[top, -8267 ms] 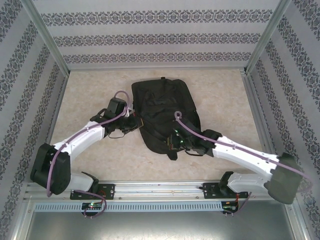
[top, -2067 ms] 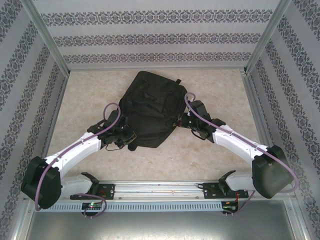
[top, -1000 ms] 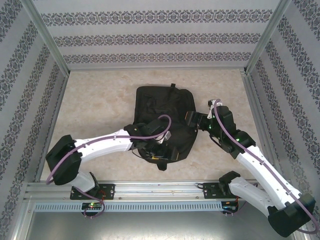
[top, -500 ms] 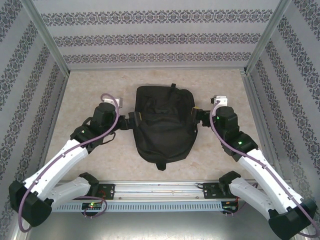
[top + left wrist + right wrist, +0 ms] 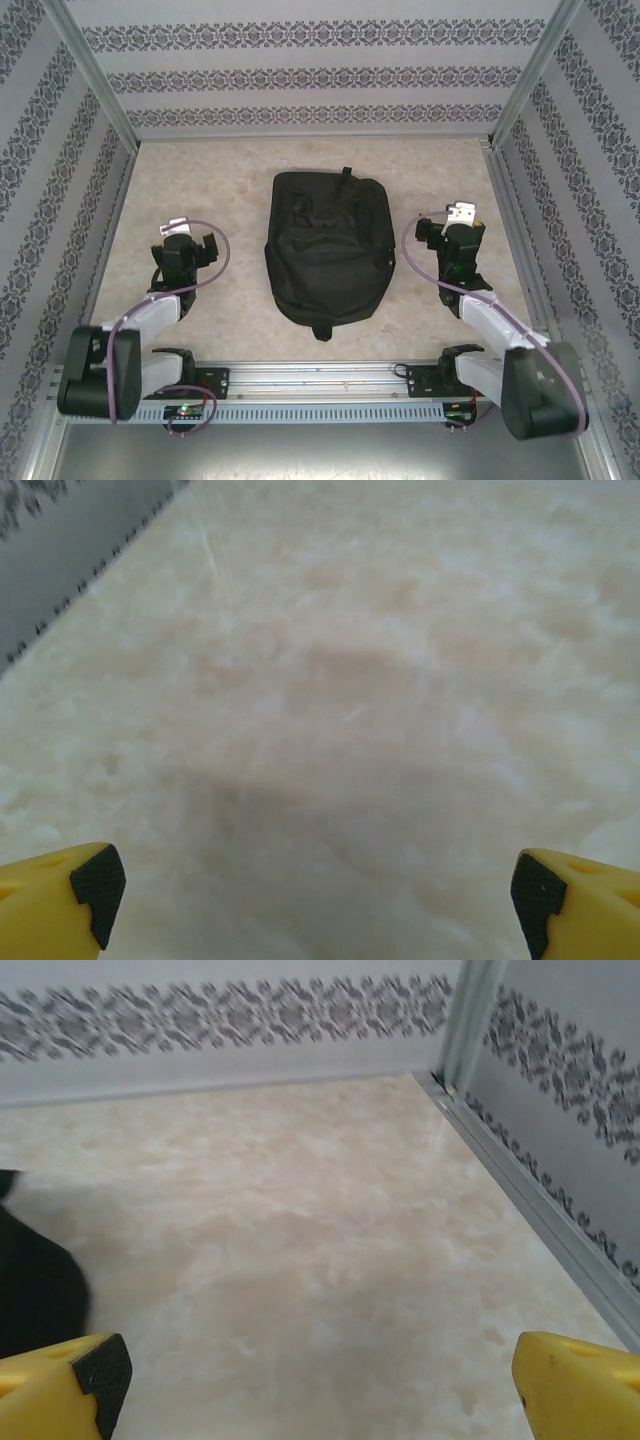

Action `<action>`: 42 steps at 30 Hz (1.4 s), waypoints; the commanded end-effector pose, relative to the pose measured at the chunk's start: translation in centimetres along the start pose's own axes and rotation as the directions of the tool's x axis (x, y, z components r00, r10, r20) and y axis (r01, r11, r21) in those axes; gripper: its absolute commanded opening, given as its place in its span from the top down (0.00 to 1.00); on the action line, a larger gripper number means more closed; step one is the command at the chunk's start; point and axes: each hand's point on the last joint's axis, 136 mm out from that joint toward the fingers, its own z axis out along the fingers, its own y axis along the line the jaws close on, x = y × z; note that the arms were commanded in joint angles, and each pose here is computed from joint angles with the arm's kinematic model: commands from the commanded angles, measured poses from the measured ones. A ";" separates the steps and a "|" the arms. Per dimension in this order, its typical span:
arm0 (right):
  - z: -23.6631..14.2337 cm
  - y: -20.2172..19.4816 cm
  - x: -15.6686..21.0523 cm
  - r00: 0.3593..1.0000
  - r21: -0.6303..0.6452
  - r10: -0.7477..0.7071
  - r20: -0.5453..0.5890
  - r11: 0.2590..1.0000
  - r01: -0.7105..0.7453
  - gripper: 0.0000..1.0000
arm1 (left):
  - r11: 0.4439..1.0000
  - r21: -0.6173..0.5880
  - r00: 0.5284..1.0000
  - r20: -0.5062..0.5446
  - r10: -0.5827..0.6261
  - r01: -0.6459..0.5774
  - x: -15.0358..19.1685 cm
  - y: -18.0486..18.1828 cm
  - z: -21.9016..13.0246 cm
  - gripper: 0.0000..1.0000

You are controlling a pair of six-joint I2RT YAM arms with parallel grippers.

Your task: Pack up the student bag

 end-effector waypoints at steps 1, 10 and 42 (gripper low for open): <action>1.2 -1.5 1.5 0.997 0.036 0.076 0.017 0.996 -0.077 0.02 | 0.994 0.108 0.974 0.223 -0.044 0.020 -4.3 -1.5 0.2 0.00; 2.6 0.4 2.8 0.980 -0.141 0.080 0.183 0.989 -0.054 0.02 | 0.987 0.159 0.968 0.245 -0.059 0.020 -2.8 -2.2 2.9 0.00; 5.0 2.8 2.7 0.999 -0.206 -0.009 0.039 0.978 0.017 0.02 | 0.987 0.161 0.938 0.338 -0.079 0.025 -2.7 -1.8 0.9 0.00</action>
